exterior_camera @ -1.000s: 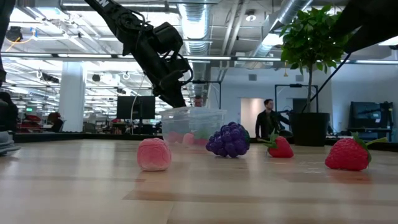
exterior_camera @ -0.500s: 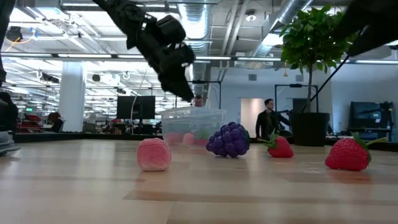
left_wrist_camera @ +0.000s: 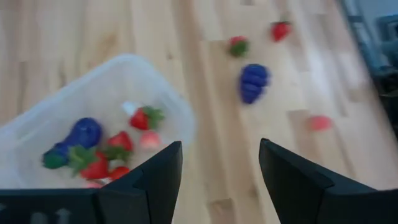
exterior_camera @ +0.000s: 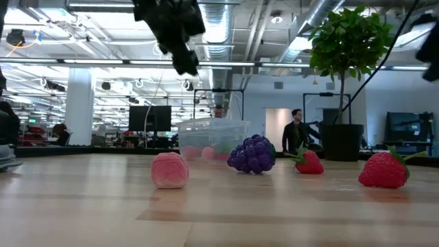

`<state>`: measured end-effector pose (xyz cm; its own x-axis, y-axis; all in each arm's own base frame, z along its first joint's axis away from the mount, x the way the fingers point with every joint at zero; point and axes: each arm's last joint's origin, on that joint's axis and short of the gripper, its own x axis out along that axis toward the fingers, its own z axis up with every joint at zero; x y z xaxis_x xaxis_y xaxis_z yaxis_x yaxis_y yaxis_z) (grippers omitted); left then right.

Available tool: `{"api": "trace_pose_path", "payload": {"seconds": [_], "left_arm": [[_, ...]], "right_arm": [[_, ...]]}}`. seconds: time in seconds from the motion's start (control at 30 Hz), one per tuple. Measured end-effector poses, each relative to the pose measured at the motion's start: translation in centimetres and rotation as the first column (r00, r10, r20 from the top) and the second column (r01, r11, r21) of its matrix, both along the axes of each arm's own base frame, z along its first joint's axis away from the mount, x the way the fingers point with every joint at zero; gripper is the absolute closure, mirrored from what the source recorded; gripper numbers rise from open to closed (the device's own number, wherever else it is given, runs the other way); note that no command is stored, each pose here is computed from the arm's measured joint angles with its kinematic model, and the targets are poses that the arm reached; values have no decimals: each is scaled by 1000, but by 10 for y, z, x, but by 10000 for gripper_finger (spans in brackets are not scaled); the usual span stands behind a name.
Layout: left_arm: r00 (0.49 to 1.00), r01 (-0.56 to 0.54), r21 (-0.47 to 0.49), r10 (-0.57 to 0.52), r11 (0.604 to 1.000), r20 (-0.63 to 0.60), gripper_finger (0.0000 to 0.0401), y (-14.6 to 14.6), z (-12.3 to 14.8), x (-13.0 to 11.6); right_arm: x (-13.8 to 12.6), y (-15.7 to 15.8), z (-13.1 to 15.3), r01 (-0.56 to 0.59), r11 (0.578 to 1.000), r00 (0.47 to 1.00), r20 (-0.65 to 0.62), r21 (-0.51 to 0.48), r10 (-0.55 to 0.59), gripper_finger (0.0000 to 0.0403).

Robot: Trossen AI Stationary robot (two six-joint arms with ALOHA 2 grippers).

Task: Pick and placing Produce into tupperware
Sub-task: Put the strawberry into the transparent container

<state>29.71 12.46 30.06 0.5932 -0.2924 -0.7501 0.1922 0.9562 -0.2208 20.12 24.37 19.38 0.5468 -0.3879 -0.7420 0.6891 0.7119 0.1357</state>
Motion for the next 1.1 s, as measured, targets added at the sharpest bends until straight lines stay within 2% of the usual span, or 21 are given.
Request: {"api": "trace_pose_path", "payload": {"seconds": [0.13, 0.2, 0.33, 0.47, 0.57, 0.67, 0.9, 1.1], "left_arm": [[999, 43, -31, -43, 999, 7, 198, -11, 16, -20], [999, 47, -29, -47, 998, 15, 198, -16, 27, -32], [997, 47, -7, -47, 999, 56, 198, -27, 49, -55], [993, 16, 15, -17, 1000, 119, 198, -39, 71, -82], [988, -35, 36, 29, 999, 151, 198, -49, 86, -103], [982, -99, 59, 88, 993, 167, 198, -59, 98, -127], [935, -270, 93, 239, 958, 261, 198, -83, 120, -185], [851, -422, 93, 358, 902, 384, 198, -102, 131, -233]], "right_arm": [[-6, 4, -16, 43, 993, 996, 70, 107, -50, 163], [-6, 5, -20, 42, 992, 995, 89, 123, -53, 163], [0, -1, -19, 30, 998, 994, 103, 62, -36, 163], [5, -9, -19, -56, 997, 998, 13, -56, 57, 163], [8, -14, -20, -152, 982, 985, -100, -109, 141, 163], [11, -16, -21, -233, 966, 960, -185, -117, 209, 163], [19, -22, -24, -380, 924, 872, -349, -44, 342, 163], [34, -24, -24, -497, 867, 803, -362, 31, 473, 163]]}}
